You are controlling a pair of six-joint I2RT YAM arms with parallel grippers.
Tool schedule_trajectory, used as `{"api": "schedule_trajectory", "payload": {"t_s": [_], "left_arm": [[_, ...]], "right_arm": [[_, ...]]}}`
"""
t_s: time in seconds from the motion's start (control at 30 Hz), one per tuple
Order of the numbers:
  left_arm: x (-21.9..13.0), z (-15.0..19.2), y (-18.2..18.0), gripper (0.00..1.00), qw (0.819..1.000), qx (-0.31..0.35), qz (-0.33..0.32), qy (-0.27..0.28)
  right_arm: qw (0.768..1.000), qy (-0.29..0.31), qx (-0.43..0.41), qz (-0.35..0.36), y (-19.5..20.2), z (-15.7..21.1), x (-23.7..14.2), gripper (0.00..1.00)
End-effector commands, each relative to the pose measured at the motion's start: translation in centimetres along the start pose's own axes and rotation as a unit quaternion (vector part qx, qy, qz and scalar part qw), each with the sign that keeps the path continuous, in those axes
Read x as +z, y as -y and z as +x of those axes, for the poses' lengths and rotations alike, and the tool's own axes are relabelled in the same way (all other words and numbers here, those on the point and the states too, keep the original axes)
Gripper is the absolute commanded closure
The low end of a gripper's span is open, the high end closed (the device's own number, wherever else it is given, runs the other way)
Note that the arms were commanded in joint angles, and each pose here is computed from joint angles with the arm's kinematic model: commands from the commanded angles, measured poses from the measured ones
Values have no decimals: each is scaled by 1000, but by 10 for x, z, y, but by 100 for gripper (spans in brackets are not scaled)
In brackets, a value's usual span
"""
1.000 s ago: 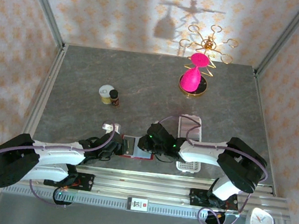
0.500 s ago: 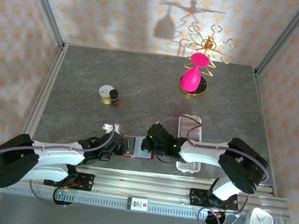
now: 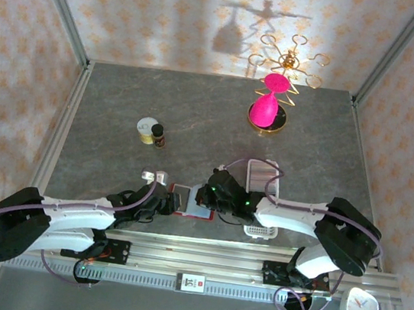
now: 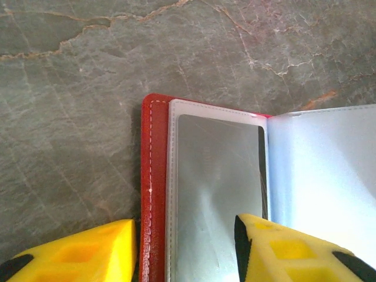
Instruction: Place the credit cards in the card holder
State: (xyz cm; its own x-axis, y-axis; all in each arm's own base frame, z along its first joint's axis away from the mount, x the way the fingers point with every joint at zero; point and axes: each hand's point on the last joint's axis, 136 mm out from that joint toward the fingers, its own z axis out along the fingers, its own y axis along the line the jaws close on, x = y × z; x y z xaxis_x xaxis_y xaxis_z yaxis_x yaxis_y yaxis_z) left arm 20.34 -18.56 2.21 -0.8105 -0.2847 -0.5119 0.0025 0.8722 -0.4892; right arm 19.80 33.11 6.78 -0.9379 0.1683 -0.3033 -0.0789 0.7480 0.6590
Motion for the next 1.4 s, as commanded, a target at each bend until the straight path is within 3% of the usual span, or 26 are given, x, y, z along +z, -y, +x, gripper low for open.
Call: {"api": "schedule_trajectory", "payload": {"t_s": [0.0,0.2,0.3,0.5,0.63,0.77,0.93,1.03,1.13,1.23,1.3,1.37], "left_arm": [[-1,27,-14,51,999,-8,-12,-52],[-13,12,-29,51,999,-20,-48,-8],[-23,0,-42,51,996,-31,-78,28],[-41,-20,-48,50,992,-53,-83,85],[-47,-27,-49,49,990,-57,-80,103],[-48,-29,-42,49,991,-45,-74,98],[-50,-39,-25,49,993,-23,-60,99],[-51,-45,-15,48,993,-15,-46,107],[-51,-51,-6,48,993,-12,-31,114],[-53,-57,4,48,993,-9,-18,120],[-54,-61,10,48,992,-5,-9,124],[-53,-63,15,48,992,-4,-2,127]], "right_arm": [[999,-5,-1,-37,-21,-1,10,90],[996,-24,6,-86,-48,-2,26,76],[994,-26,8,-103,-60,-5,31,74],[989,-30,7,-142,-83,-8,30,47],[990,-17,-6,-137,-83,-16,24,44],[988,44,-47,-140,-81,-44,-5,47],[968,160,-149,-124,-83,-94,-74,47],[928,232,-265,-120,-101,-110,-129,44],[866,294,-390,-105,-110,-112,-181,42],[784,319,-527,-77,-105,-98,-211,40],[706,298,-642,-30,-91,-84,-214,37],[675,274,-685,19,-77,-83,-219,32]]}}
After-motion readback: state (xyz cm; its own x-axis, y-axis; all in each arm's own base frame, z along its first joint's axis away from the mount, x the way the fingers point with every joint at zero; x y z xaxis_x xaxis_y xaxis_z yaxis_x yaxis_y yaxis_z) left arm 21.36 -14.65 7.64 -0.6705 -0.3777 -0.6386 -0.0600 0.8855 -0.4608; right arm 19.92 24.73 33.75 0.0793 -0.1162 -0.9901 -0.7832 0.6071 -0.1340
